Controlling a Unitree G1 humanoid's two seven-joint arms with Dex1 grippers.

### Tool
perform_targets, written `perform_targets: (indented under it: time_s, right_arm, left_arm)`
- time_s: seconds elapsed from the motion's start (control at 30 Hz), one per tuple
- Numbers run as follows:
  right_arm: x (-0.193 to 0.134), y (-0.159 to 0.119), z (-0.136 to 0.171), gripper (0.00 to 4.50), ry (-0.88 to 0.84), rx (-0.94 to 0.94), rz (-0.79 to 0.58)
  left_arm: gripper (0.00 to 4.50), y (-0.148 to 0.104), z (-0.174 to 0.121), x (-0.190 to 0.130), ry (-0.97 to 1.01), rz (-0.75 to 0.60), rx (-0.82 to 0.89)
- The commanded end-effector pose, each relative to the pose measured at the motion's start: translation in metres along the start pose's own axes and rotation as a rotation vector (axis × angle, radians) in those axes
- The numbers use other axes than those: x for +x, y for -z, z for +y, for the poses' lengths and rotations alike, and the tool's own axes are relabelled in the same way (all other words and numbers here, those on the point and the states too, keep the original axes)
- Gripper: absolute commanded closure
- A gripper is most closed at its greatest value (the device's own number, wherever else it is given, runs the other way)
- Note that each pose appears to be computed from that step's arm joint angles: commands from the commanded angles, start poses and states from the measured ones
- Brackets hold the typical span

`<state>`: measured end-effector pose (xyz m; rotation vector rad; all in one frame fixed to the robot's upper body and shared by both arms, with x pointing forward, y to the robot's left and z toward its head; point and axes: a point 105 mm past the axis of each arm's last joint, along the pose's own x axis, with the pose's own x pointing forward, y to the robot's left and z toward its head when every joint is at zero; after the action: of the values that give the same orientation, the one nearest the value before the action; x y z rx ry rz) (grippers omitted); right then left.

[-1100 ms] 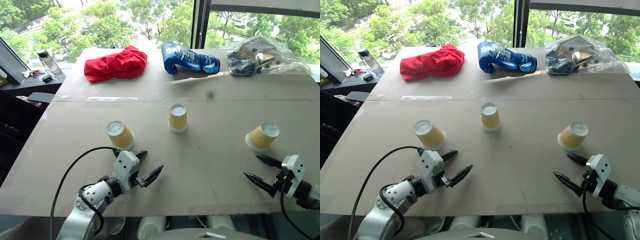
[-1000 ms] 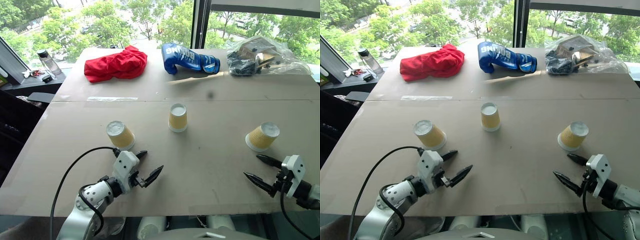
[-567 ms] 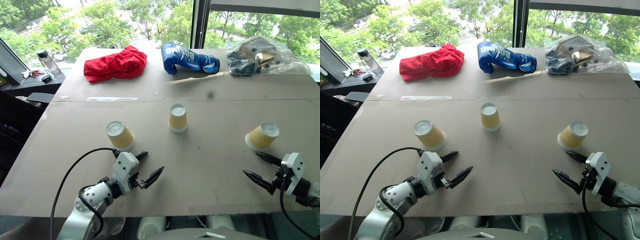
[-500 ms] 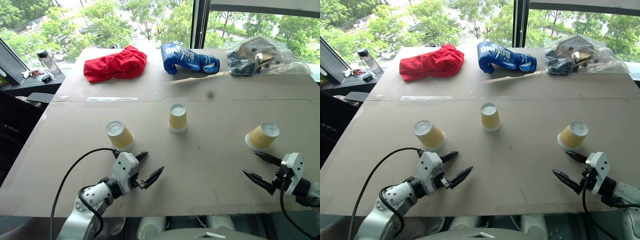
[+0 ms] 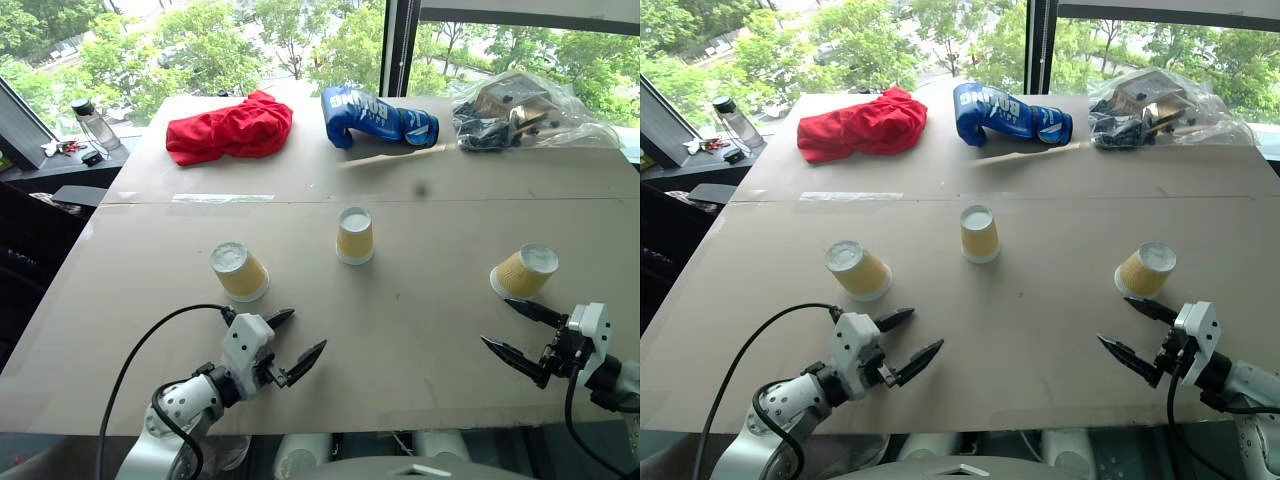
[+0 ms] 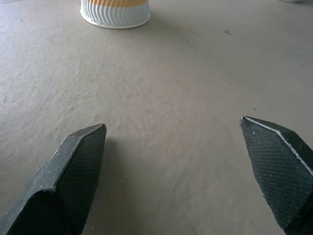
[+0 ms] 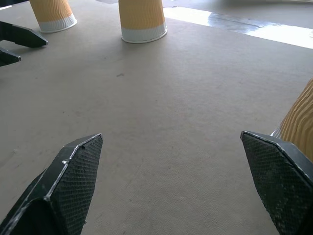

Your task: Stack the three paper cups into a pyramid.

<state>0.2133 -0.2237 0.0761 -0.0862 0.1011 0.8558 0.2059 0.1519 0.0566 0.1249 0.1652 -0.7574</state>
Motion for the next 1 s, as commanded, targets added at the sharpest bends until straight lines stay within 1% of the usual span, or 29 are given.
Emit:
perform_targets:
  time_s: [0.03, 0.13, 0.17, 0.27, 0.33, 0.43, 0.6, 0.73, 0.83, 1.0]
  right_arm:
    - [0.006, -0.018, 0.009, 0.04, -0.071, -0.065, -0.047]
    - [0.011, -0.029, 0.018, 0.04, -0.123, -0.067, -0.092]
    - [0.014, -0.036, 0.022, 0.04, -0.145, -0.068, -0.121]
    - [0.022, -0.056, 0.029, 0.04, -0.177, -0.083, -0.201]
    - [0.026, -0.065, 0.034, 0.04, -0.195, -0.091, -0.227]
    - [0.032, -0.076, 0.039, 0.04, -0.22, -0.098, -0.254]
    - [0.037, -0.085, 0.038, 0.04, -0.231, -0.116, -0.272]
    - [0.038, -0.086, 0.038, 0.04, -0.23, -0.118, -0.274]
    - [0.041, -0.091, 0.041, 0.04, -0.241, -0.117, -0.288]
    - [0.041, -0.096, 0.043, 0.04, -0.253, -0.118, -0.296]
  left_arm:
    - [0.0, -0.026, 0.003, -0.006, -0.056, -0.123, 0.023]
    - [0.0, -0.04, 0.008, -0.013, -0.144, -0.2, 0.025]
    - [0.0, -0.046, 0.016, -0.017, -0.216, -0.225, 0.044]
    - [0.0, -0.054, 0.046, -0.03, -0.449, -0.223, 0.142]
    - [0.0, -0.06, 0.058, -0.036, -0.534, -0.242, 0.192]
    - [0.0, -0.07, 0.065, -0.04, -0.587, -0.284, 0.228]
    - [0.0, -0.079, 0.068, -0.044, -0.629, -0.315, 0.281]
    - [0.0, -0.08, 0.07, -0.046, -0.656, -0.322, 0.296]
    - [0.0, -0.072, 0.092, -0.059, -0.794, -0.308, 0.21]
    - [0.0, -0.054, 0.109, -0.07, -0.885, -0.263, 0.13]
